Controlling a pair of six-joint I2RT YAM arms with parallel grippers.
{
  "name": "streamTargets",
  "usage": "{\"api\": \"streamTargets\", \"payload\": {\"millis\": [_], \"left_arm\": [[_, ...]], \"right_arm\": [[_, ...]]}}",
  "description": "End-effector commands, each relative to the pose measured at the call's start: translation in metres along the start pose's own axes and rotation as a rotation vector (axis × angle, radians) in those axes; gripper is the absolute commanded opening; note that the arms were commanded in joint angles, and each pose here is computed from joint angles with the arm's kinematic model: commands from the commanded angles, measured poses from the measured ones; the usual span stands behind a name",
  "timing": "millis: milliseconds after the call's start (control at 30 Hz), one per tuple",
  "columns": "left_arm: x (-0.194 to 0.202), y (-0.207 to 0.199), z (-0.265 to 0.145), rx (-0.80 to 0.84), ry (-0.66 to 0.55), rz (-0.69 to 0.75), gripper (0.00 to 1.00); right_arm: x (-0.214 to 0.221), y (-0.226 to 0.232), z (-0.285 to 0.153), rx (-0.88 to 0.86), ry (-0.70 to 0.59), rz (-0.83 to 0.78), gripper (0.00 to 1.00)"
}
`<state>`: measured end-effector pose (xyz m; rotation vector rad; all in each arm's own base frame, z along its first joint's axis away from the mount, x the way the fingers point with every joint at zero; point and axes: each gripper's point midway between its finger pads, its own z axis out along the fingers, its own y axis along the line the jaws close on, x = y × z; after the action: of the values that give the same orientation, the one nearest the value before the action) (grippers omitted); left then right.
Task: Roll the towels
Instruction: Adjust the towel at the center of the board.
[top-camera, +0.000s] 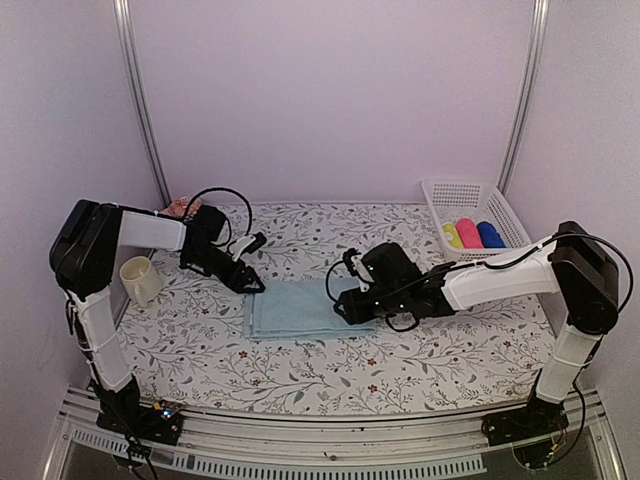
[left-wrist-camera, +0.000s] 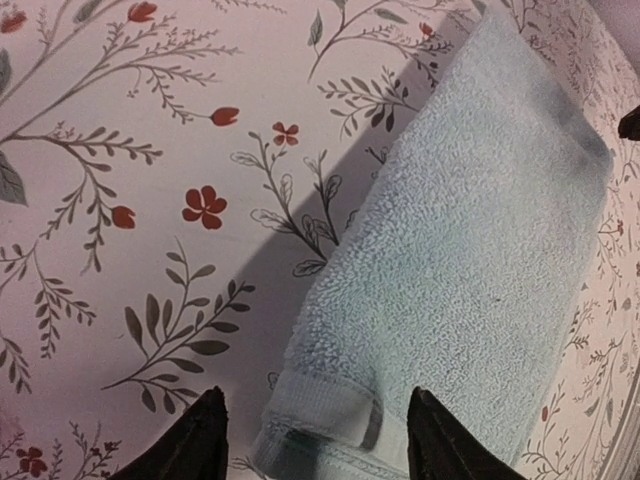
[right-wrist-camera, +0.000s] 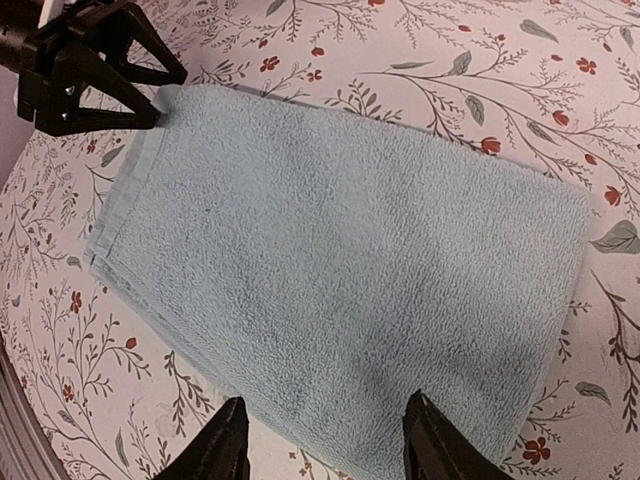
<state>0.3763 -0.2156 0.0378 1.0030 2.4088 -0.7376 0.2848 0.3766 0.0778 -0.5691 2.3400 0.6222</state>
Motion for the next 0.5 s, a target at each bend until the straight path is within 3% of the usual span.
{"api": "streamTargets", "payload": {"millis": [0, 233, 467], "left_arm": [[-0.006, -0.006, 0.005, 0.045, 0.000, -0.011, 0.58], [-0.008, -0.005, 0.004, 0.039, 0.001, -0.019, 0.26], [0.003, -0.001, 0.003, 0.013, 0.047, -0.040, 0.10]], "right_arm": [[0.006, -0.007, 0.002, 0.023, 0.004, 0.001, 0.53], [0.010, -0.009, 0.004, 0.031, 0.014, 0.000, 0.52], [0.009, -0.014, 0.004, 0.061, 0.011, -0.008, 0.53]]}}
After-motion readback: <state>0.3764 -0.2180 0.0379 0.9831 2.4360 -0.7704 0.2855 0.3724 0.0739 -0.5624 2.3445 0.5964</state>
